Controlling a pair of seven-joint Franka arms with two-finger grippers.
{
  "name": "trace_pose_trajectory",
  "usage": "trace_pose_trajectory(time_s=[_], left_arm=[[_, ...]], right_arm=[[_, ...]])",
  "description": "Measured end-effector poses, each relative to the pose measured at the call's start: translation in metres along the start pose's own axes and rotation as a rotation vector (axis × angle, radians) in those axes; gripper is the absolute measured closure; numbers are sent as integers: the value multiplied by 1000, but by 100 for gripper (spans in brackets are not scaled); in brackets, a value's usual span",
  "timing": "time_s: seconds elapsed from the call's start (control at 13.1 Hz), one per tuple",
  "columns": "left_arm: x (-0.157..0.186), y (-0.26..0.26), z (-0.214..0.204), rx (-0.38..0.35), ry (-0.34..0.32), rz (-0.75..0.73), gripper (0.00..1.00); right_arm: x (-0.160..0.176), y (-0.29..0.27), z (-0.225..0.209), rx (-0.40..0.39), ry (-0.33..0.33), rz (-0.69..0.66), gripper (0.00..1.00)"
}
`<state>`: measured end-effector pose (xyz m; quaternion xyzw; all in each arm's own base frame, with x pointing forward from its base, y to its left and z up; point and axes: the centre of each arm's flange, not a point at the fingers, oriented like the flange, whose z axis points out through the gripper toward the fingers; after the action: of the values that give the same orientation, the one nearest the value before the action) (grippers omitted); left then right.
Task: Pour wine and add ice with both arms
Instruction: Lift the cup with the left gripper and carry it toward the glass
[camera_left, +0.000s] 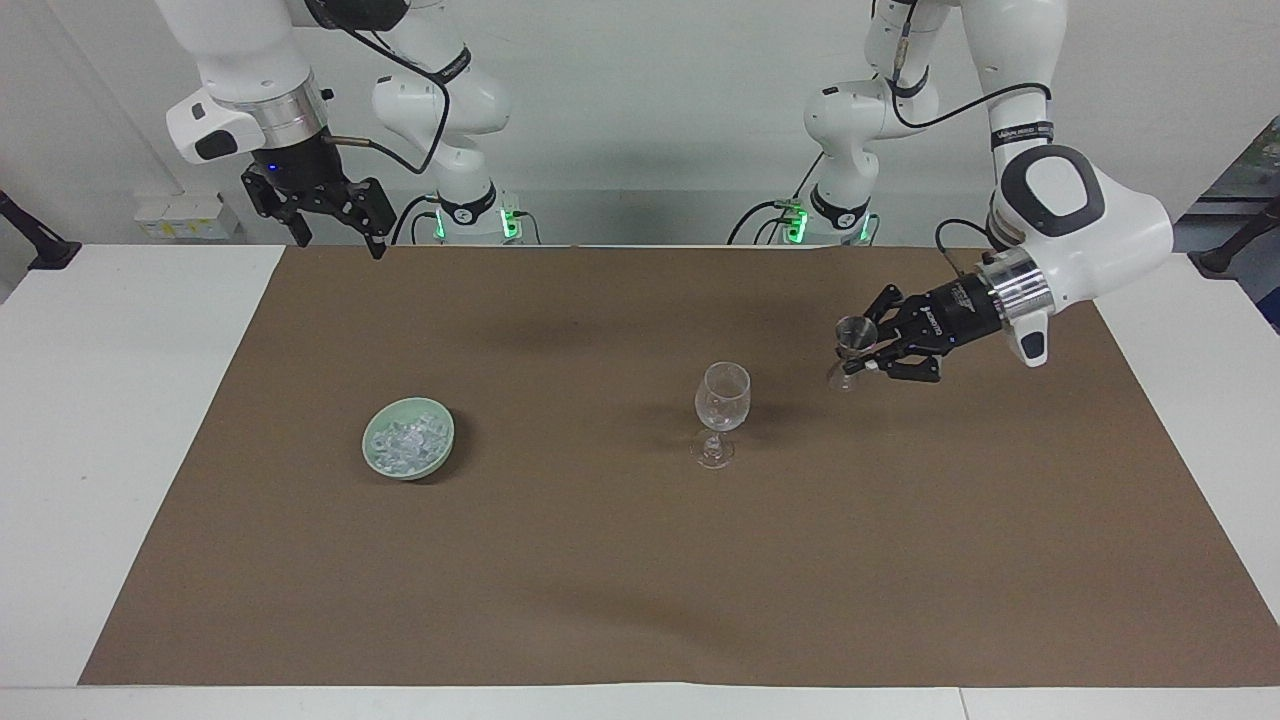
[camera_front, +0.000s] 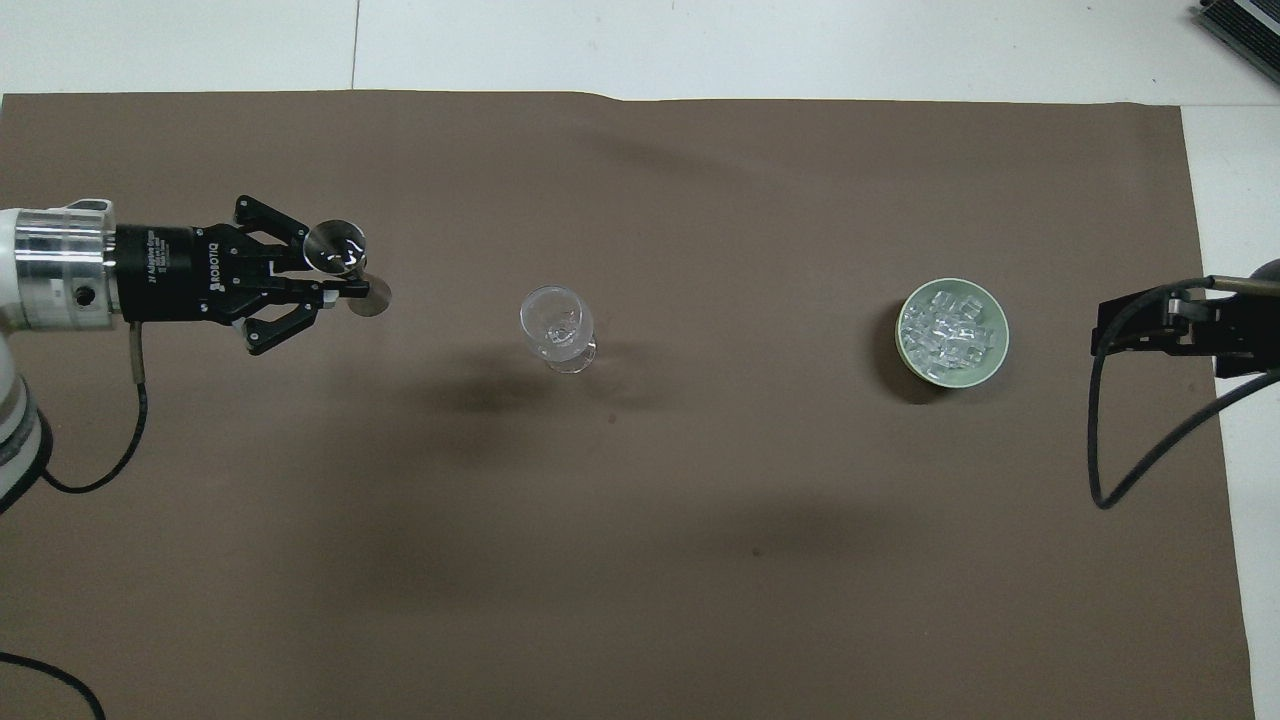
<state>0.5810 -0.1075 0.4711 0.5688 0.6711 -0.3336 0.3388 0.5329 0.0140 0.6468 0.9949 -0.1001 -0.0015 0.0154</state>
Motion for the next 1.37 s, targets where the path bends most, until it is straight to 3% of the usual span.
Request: trace_pose_trajectory(time_s=[0.61, 1.37], left_arm=[[-24, -10, 40, -68, 101, -10, 79], [-41, -26, 70, -34, 264, 68, 79]], right_arm=[[0, 0, 0, 0, 0, 0, 0], [0, 0, 0, 0, 0, 0, 0]])
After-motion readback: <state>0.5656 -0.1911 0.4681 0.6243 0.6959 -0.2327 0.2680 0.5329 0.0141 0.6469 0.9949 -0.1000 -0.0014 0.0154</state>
